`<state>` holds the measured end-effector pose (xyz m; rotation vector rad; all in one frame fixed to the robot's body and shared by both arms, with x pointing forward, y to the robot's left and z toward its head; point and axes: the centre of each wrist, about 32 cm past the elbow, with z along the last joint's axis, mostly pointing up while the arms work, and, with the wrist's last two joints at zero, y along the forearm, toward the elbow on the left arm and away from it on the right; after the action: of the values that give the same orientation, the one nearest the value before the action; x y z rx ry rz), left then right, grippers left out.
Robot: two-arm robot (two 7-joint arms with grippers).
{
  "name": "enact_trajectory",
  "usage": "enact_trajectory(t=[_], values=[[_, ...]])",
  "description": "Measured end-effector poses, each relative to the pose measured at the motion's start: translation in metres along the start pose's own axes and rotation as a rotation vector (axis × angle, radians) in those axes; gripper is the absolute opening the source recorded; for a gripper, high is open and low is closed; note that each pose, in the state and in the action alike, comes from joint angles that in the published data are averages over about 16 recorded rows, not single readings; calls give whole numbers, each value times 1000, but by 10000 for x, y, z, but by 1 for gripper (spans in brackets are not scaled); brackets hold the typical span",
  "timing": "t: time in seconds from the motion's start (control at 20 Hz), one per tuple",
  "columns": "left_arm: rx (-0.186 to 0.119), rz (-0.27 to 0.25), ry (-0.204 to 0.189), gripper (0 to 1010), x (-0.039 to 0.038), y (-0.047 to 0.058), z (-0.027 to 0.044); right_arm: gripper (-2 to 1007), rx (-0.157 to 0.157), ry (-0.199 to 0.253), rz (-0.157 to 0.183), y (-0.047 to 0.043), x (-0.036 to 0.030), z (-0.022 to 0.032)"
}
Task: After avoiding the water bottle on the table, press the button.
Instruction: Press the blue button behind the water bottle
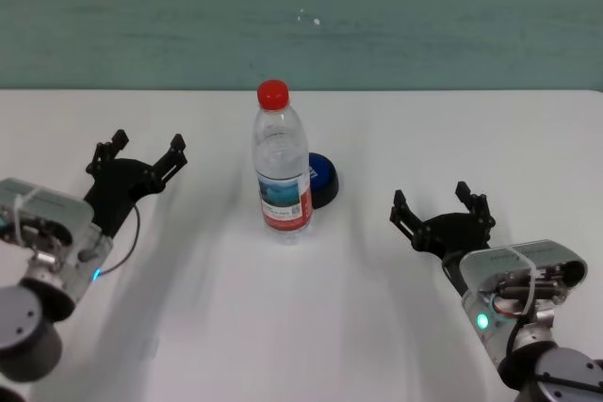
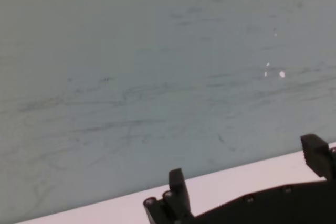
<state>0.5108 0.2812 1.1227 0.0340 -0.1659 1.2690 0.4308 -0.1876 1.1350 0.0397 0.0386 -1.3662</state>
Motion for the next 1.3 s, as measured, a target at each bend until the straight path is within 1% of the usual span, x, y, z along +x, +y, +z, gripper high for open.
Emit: enact_trajectory(t=[0.35,0.6,0.95,1.3], values=[[-3,-7,15,1010,-47,218,34,1004,0,0,0,0,0,0],[-5,-15,25,1010,-90,343,63,1004,0,0,0,0,0,0],[-7,-35,35,1010,-162,460,95,1004,0,0,0,0,0,0],[-10,-63,44,1010,-253,535,120,1004,0,0,0,0,0,0]])
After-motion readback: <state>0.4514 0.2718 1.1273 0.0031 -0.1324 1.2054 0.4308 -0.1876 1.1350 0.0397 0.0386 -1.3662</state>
